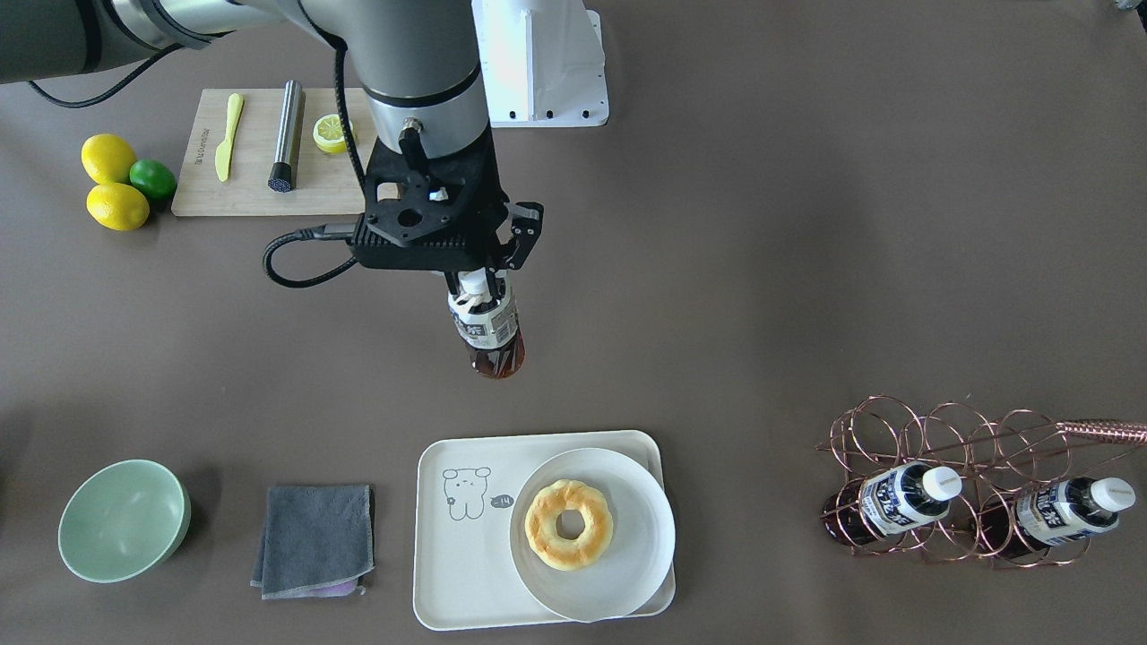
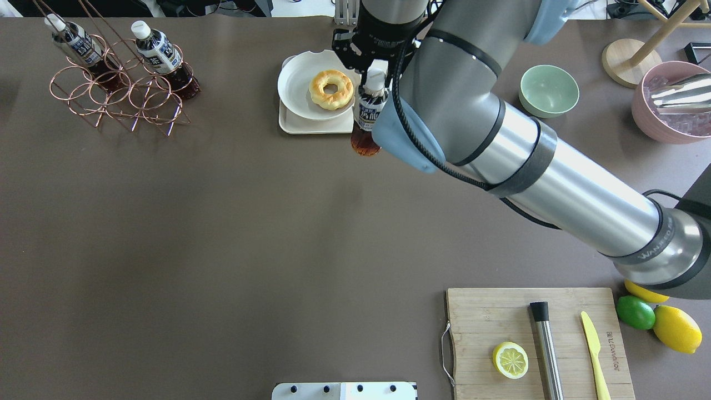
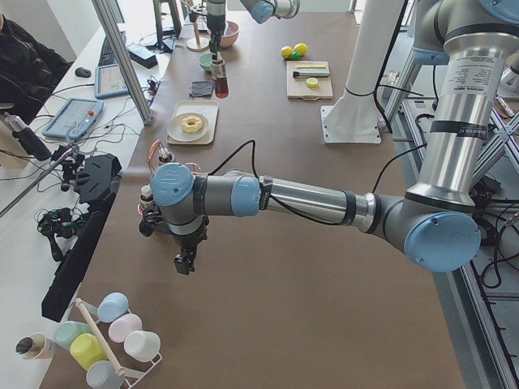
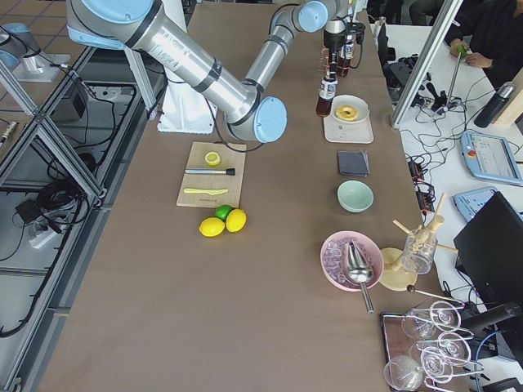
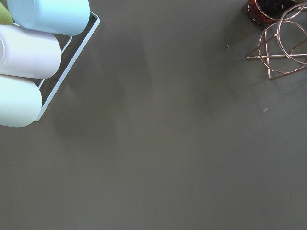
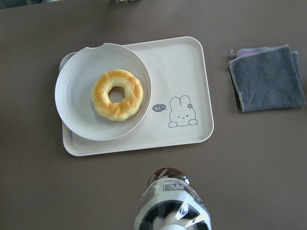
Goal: Place tea on tray
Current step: 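Lift the bottle with the right gripper and lower it onto the tray, then open the right gripper and retract the right arm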
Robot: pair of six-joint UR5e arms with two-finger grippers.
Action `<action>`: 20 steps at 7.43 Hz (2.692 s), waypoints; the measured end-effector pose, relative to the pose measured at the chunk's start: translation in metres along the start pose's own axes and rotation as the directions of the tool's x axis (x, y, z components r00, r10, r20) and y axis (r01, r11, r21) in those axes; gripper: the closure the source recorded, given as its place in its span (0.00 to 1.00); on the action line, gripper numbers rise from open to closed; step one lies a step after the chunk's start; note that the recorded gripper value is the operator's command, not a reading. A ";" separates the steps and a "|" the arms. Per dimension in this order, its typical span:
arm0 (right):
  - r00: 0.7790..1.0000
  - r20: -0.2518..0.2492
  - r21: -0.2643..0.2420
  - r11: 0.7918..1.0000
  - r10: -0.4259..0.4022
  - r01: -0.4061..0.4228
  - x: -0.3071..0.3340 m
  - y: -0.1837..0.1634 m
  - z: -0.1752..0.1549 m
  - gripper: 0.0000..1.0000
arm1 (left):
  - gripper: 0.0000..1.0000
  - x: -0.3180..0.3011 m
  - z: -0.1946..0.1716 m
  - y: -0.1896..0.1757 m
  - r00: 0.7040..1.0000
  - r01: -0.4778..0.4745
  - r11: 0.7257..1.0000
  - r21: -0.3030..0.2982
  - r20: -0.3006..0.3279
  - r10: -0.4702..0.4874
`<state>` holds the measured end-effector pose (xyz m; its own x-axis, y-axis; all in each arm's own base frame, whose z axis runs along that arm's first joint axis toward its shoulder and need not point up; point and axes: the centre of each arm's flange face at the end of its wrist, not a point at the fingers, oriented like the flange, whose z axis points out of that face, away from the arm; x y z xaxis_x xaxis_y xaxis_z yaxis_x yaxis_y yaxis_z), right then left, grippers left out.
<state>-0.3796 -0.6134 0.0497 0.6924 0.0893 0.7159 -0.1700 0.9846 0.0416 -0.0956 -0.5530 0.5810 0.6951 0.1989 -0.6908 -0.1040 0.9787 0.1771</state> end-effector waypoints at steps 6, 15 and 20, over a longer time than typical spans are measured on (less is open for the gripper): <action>0.999 -0.012 0.030 0.998 -0.047 0.048 0.024 -0.118 0.073 1.00 | 0.03 0.004 -0.005 -0.015 1.000 -0.006 1.000 0.007 0.003 0.006; 0.998 -0.005 0.064 0.996 -0.058 0.058 0.009 -0.095 0.126 0.00 | 0.03 0.001 -0.007 -0.037 1.000 -0.009 1.000 0.011 0.004 0.009; 0.999 0.030 0.070 0.997 -0.024 0.022 0.001 -0.084 0.056 0.00 | 0.03 -0.001 -0.007 -0.044 1.000 -0.008 1.000 0.010 0.004 0.008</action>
<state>-0.4037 -0.7043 0.0861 0.6749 0.0611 0.7354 -0.2037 0.9733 0.1060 -0.0969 -0.5959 0.5688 0.6970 0.2069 -0.6865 -0.1029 0.9764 0.1898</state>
